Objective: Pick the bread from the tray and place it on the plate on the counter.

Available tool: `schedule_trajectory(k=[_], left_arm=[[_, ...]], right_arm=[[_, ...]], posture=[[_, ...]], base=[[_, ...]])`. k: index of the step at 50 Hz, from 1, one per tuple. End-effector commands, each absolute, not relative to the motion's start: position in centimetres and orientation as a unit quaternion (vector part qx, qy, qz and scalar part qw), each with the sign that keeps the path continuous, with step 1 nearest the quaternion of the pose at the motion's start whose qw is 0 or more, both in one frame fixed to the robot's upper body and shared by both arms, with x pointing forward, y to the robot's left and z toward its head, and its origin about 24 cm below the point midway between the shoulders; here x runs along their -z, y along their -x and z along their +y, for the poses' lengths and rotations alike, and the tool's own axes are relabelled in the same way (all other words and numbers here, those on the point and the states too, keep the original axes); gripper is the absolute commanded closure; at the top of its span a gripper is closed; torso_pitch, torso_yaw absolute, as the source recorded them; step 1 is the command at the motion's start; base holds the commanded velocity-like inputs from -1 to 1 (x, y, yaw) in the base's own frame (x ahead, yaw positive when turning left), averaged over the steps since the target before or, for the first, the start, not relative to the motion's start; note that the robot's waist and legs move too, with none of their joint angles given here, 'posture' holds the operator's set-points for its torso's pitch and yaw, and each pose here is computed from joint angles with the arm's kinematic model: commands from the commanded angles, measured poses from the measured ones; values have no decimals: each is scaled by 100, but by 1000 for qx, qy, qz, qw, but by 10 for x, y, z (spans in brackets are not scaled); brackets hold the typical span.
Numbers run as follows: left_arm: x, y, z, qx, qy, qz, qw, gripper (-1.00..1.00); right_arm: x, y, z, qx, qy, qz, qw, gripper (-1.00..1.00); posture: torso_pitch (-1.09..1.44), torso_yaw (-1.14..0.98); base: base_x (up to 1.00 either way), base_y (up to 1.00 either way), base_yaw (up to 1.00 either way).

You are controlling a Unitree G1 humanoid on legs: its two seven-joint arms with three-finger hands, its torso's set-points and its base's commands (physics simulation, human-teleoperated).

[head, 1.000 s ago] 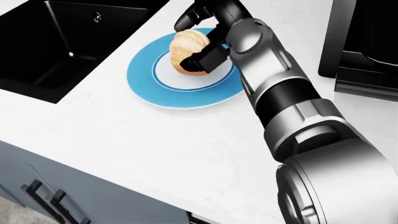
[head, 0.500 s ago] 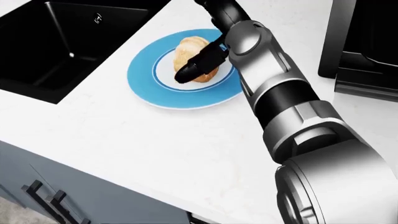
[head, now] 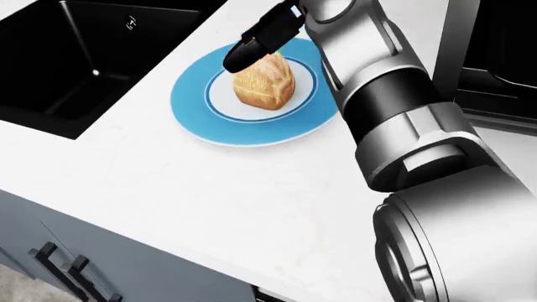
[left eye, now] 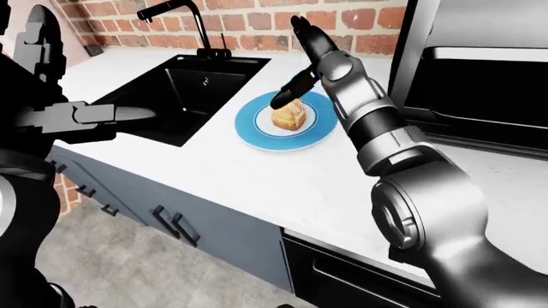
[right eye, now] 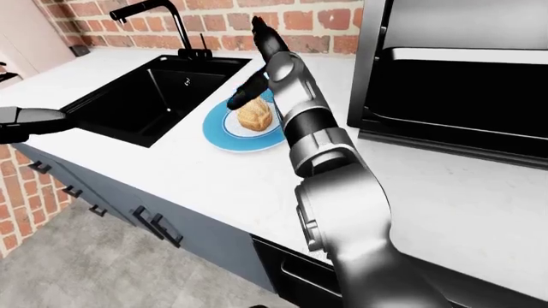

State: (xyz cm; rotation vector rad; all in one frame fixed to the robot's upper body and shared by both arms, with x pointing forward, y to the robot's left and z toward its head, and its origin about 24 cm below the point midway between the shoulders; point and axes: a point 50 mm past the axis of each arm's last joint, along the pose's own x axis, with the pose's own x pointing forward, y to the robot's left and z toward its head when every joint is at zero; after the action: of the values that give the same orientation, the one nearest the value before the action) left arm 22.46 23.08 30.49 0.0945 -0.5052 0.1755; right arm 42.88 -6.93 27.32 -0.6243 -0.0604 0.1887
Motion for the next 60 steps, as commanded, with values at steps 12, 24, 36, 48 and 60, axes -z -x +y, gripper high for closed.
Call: schedule_trajectory(k=[12,24,36,48,60], left_arm=[[-314,-218,233,-98,-50,-280,954,-100],[-314,-219,233,-100,-50,-280,954,-100],[-313,-218,233,-102,-50,-279,954,-100],[-319,-218,233,-101,-51,-283,952,-100],[-319,-219,232,-101,-53,-283,952,-100]], right_arm=[[-337,-416,-60,-85,290,-129,945,-100],[-370,-400,-61,-77,281,-171,941,-100],[-387,-380,-71,-58,266,-207,940,-100],[-407,-353,-80,-42,250,-237,938,-100],[-414,-332,-86,-38,237,-236,942,-100]], posture=[[0,72],[0,72],[0,72],[0,72],[0,72]], base=[[0,0,0],[0,0,0],[0,0,0],[0,0,0],[0,0,0]])
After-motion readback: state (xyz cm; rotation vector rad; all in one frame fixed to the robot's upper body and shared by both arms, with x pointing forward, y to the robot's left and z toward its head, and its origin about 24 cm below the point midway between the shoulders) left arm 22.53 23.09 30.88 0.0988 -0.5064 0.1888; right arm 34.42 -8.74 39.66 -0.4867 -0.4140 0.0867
